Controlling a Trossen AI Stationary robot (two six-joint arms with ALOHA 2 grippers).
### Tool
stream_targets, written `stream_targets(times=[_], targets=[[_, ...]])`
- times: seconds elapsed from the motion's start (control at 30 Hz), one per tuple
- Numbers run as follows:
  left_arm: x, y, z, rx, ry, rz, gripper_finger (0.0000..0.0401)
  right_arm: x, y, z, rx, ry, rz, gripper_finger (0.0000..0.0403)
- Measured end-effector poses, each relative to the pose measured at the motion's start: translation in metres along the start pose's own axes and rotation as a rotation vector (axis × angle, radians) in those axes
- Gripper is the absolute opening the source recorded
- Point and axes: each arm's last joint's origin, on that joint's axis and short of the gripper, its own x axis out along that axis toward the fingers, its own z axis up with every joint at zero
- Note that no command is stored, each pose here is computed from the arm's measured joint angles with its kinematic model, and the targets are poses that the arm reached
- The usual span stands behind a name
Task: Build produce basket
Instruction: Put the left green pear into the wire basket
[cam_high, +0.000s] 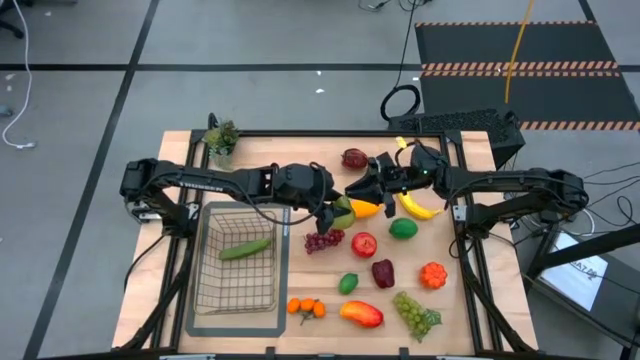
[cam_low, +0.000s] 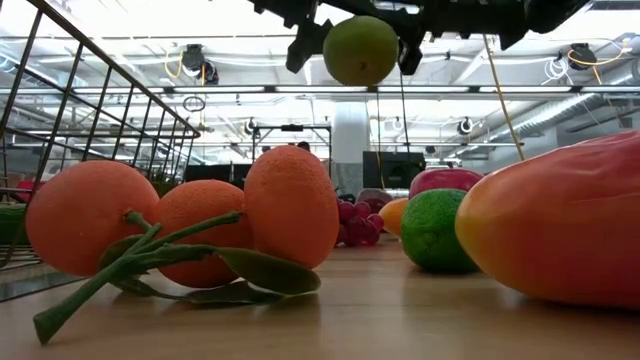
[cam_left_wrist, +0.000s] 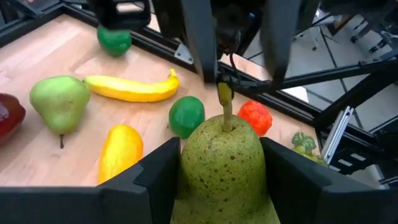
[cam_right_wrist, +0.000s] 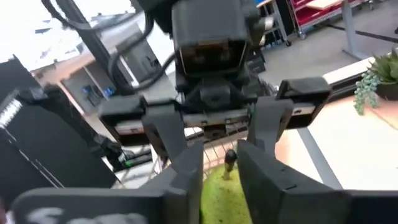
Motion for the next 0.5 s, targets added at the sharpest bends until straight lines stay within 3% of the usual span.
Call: stream_targets(times=[0.23,0.5], targets=[[-0.014,-0.003,0.007,-0.001,-0.014,0.000,0.0201,-0.015,0.010,0.014,-0.008,-0.078,0.001,0.0151],[-0.050,0.000,0.023,-0.012,-0.054,0.018,0.0202,-0.032,0.011,0.022,-0.019,-0.118,-0.105,0.0156]])
